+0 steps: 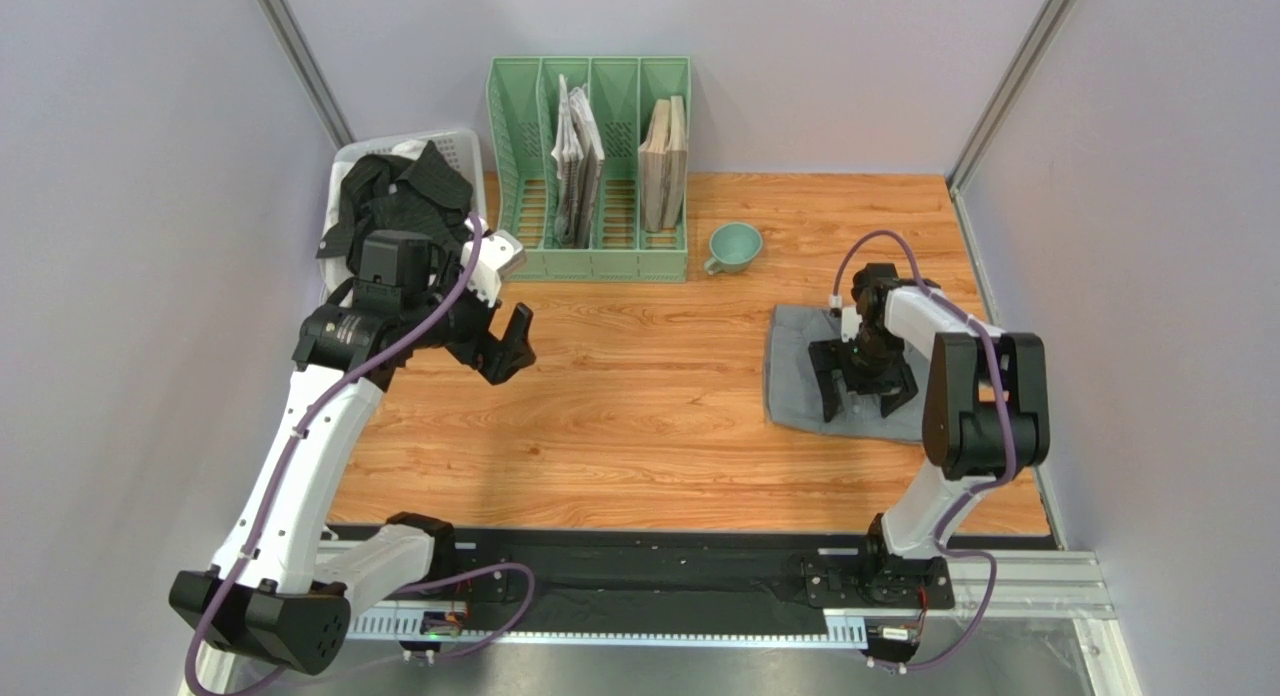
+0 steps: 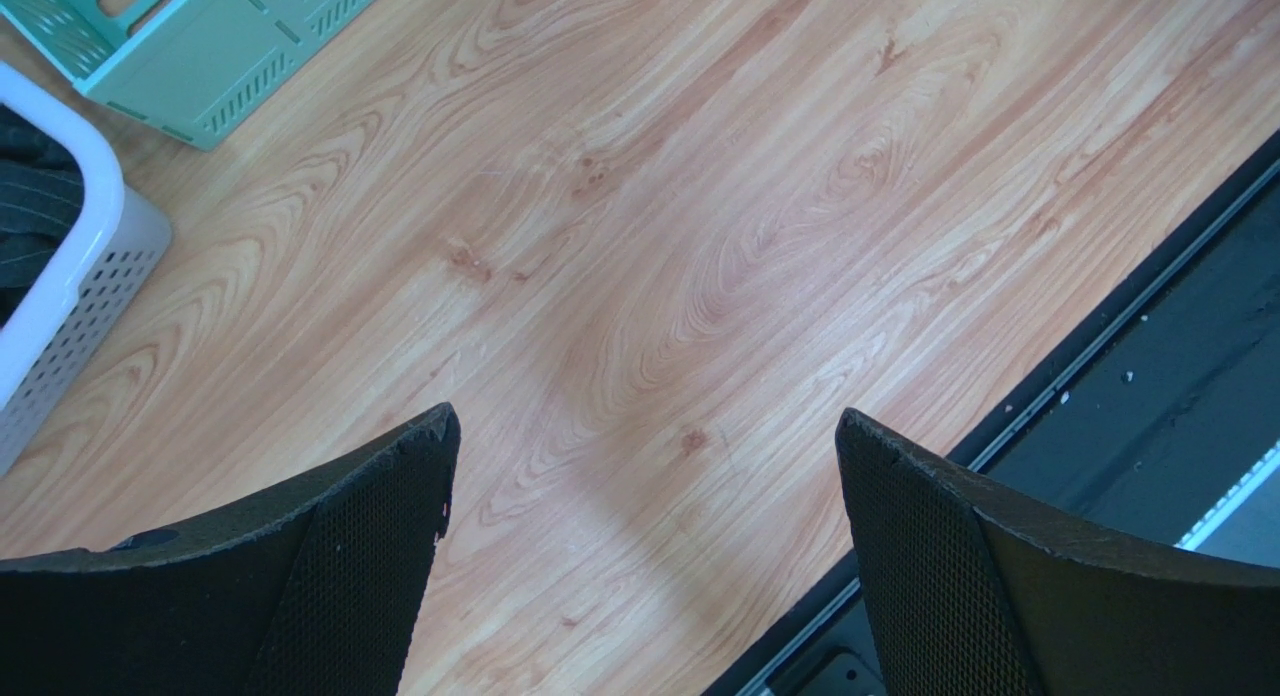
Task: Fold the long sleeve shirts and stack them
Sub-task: Neatly place the folded shirt to the corner
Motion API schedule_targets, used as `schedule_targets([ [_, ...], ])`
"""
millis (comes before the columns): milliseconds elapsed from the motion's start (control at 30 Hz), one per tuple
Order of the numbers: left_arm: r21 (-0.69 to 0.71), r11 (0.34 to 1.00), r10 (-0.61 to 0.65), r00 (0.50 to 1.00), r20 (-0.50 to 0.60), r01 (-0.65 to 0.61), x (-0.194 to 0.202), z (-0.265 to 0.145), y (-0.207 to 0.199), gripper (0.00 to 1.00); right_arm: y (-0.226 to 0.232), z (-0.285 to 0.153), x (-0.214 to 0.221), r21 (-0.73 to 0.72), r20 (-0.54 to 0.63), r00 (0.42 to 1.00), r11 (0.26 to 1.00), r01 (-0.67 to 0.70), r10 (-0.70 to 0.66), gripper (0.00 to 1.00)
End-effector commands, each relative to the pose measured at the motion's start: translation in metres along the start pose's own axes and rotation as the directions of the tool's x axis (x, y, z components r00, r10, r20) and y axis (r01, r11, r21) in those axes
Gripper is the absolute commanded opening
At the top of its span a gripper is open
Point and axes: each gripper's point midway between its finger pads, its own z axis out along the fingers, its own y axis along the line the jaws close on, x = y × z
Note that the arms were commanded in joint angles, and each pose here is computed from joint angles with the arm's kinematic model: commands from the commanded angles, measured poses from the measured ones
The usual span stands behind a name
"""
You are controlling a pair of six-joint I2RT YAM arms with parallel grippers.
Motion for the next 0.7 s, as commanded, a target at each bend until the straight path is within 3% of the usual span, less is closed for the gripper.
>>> schedule_targets([
  [0,-0.035,0.999,0.020,1.000,0.000,-0.020,0.004,-0.004,0.004,0.99,-0.013,0.031,-0.076,0.008,0.125,0.992,1.000,-0.007,0.006,0.92],
  [33,-0.038,0.999,0.023,1.000,-0.009,-0.023,0.007,-0.003,0.005,0.99,-0.009,0.032,-0.085,-0.060,0.129,0.991,0.998,-0.019,0.027,0.85],
  [67,-0.044,0.999,0.025,1.000,-0.013,-0.025,0.008,-0.004,0.005,0.99,-0.013,0.017,-0.117,-0.065,0.192,0.981,0.998,-0.017,0.029,0.88],
  [133,-0.050,0.999,0.017,1.000,-0.022,-0.019,0.009,-0.005,0.006,0.99,-0.022,0.022,-0.130,-0.060,0.164,0.986,0.998,-0.005,0.015,0.85],
  [167,-0.050,0.999,0.019,0.999,-0.026,-0.020,0.009,-0.006,0.006,0.99,-0.030,0.007,-0.161,-0.051,0.227,0.974,0.999,0.004,0.008,0.85],
  [233,-0.055,0.998,0.016,0.999,-0.038,-0.018,0.010,-0.008,0.006,0.99,-0.045,0.018,-0.170,-0.051,0.174,0.985,0.999,0.012,-0.002,0.85],
  [300,-0.057,0.998,0.021,0.999,-0.042,-0.023,0.011,-0.009,0.006,0.99,-0.062,0.000,-0.201,-0.029,0.216,0.976,1.000,0.010,-0.004,0.86],
  [367,-0.059,0.998,0.029,0.999,-0.043,-0.031,0.012,-0.010,0.007,0.99,-0.075,0.018,-0.205,-0.032,0.160,0.987,0.999,0.000,0.005,0.88],
  [400,-0.060,0.998,0.033,0.998,-0.045,-0.035,0.013,-0.010,0.007,0.99,-0.087,0.002,-0.230,-0.012,0.227,0.974,1.000,-0.004,0.006,0.88],
  [667,-0.083,0.994,0.057,0.994,-0.090,-0.065,0.029,-0.006,0.014,0.99,-0.117,0.015,-0.281,0.088,0.339,0.939,0.996,0.034,-0.062,0.91],
])
